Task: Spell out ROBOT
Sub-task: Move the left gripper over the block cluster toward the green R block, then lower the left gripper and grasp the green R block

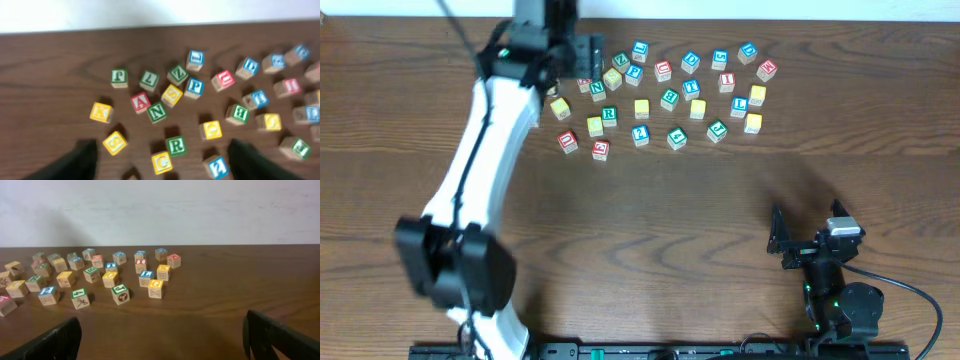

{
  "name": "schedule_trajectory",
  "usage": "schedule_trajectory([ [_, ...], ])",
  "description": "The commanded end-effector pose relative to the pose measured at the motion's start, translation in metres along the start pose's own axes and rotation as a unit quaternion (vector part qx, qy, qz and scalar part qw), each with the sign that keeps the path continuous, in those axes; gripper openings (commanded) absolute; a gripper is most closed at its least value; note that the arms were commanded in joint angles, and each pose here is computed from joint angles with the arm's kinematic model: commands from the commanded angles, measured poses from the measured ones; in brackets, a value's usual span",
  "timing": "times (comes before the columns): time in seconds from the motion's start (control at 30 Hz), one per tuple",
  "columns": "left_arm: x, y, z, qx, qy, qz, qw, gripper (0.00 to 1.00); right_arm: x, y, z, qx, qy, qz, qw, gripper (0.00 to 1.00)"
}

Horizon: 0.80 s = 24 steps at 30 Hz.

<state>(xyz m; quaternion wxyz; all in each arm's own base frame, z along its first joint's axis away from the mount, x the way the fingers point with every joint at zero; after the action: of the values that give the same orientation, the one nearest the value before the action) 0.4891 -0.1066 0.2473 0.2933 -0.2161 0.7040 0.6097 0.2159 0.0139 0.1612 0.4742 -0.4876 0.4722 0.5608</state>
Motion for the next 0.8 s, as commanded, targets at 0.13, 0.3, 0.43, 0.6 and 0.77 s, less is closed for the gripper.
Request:
schedule_trajectory([
  [0.13,0.021,-0.053,-0.008,-0.022,0.044,0.060,0.997,0.61,0.001,0.000,0.001,-0.002,0.008,0.000,1.000,0.99],
  [0.3,0.045,-0.083,-0.026,-0.020,0.030,0.094,0.995,0.61,0.001,0.000,0.001,-0.002,0.008,0.000,1.000,0.99],
  [0.43,0.059,-0.099,-0.027,-0.053,0.043,0.111,0.992,0.61,0.001,0.000,0.001,-0.002,0.008,0.000,1.000,0.99],
  [0.6,0.073,-0.110,-0.023,-0.061,0.046,0.132,0.988,0.61,0.001,0.000,0.001,-0.002,0.008,0.000,1.000,0.99],
  [0.77,0.089,-0.127,-0.021,-0.066,0.044,0.154,0.985,0.61,0.001,0.000,0.001,-0.002,0.008,0.000,1.000,0.99],
])
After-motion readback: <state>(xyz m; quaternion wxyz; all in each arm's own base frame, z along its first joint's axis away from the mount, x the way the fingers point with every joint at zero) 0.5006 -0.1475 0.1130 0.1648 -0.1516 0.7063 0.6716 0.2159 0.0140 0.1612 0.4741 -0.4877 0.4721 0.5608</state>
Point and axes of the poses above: each gripper's point midway between its finger pads, its own y axis back along the fingers, its own z axis along the line the jaws close on, x = y × z, the point moved 3 cm from there along y, back along the fingers, and after that the axes turned 2 degrees about -y, right-handed, at the moved point
